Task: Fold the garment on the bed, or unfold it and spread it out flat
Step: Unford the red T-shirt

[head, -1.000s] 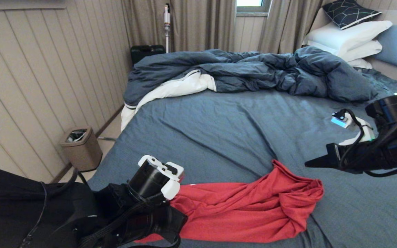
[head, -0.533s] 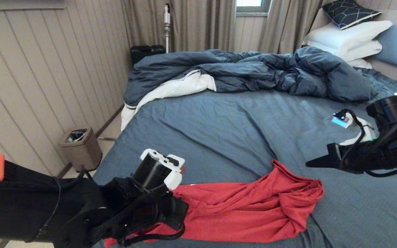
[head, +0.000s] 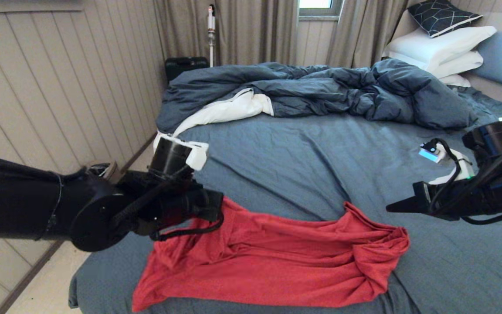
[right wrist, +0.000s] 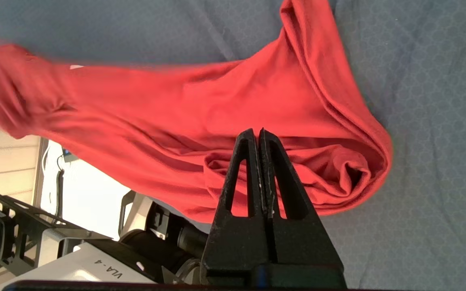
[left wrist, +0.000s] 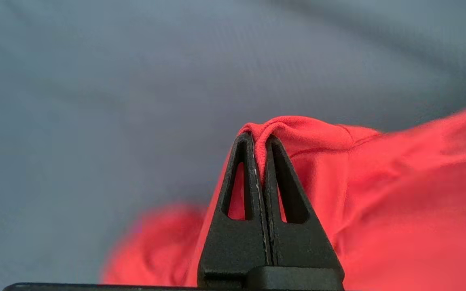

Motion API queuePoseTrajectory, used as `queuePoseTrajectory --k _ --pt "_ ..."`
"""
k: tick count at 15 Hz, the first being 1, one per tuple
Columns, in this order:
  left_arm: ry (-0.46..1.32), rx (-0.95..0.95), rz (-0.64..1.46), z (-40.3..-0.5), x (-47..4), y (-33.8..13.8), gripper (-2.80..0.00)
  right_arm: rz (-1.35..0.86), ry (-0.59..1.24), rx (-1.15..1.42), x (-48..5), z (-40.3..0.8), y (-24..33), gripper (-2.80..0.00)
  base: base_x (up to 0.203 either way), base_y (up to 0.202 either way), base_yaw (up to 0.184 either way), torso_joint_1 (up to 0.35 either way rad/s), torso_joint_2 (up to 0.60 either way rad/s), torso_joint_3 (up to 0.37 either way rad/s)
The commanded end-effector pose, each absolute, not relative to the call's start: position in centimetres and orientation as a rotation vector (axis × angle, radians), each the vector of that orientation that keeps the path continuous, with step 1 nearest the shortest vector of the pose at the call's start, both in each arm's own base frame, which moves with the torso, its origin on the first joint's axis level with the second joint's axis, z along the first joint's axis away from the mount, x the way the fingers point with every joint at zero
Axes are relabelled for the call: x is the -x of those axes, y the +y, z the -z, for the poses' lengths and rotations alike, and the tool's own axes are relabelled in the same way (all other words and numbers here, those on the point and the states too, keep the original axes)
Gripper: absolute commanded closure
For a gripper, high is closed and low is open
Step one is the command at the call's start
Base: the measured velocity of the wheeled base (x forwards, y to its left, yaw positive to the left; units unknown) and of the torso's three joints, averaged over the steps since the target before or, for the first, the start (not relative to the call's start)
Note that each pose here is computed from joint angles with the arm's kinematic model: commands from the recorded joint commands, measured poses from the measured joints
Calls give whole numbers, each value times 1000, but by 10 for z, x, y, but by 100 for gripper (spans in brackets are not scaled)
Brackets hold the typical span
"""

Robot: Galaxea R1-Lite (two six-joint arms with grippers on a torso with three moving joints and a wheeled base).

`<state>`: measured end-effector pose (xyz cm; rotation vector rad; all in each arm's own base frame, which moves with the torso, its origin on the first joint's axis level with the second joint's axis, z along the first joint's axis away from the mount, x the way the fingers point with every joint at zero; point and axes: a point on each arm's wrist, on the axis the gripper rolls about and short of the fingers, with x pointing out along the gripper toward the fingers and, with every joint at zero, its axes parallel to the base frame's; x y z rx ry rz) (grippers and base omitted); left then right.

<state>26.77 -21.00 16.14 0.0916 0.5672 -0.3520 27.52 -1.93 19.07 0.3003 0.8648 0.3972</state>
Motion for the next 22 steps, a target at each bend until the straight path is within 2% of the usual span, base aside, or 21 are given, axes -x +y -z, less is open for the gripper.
queuePoseTrajectory --k 1,4,10,15,19,20,22 --pt "518 -79 302 -169 -289 -215 0 -399 869 -303 -276 -190 -19 0 0 0 0 0 0 0" --pt "456 -145 256 -165 -326 -232 0 -392 870 -305 -276 -189 -21 0 0 0 0 0 0 0" --pt "388 -323 189 -104 -372 -249 0 -386 882 -311 -279 -185 -24 0 0 0 0 0 0 0" --pt "304 -377 139 -92 -382 -253 0 -387 888 -313 -279 -183 -23 0 0 0 0 0 0 0" --pt "221 -404 62 -100 -384 -255 0 -387 886 -312 -279 -184 -23 0 0 0 0 0 0 0" --pt "218 -403 56 -102 -383 -256 -280 -387 885 -311 -279 -184 -23 0 0 0 0 0 0 0" --pt "216 -403 54 -103 -383 -255 -280 -386 883 -312 -279 -184 -24 0 0 0 0 0 0 0"
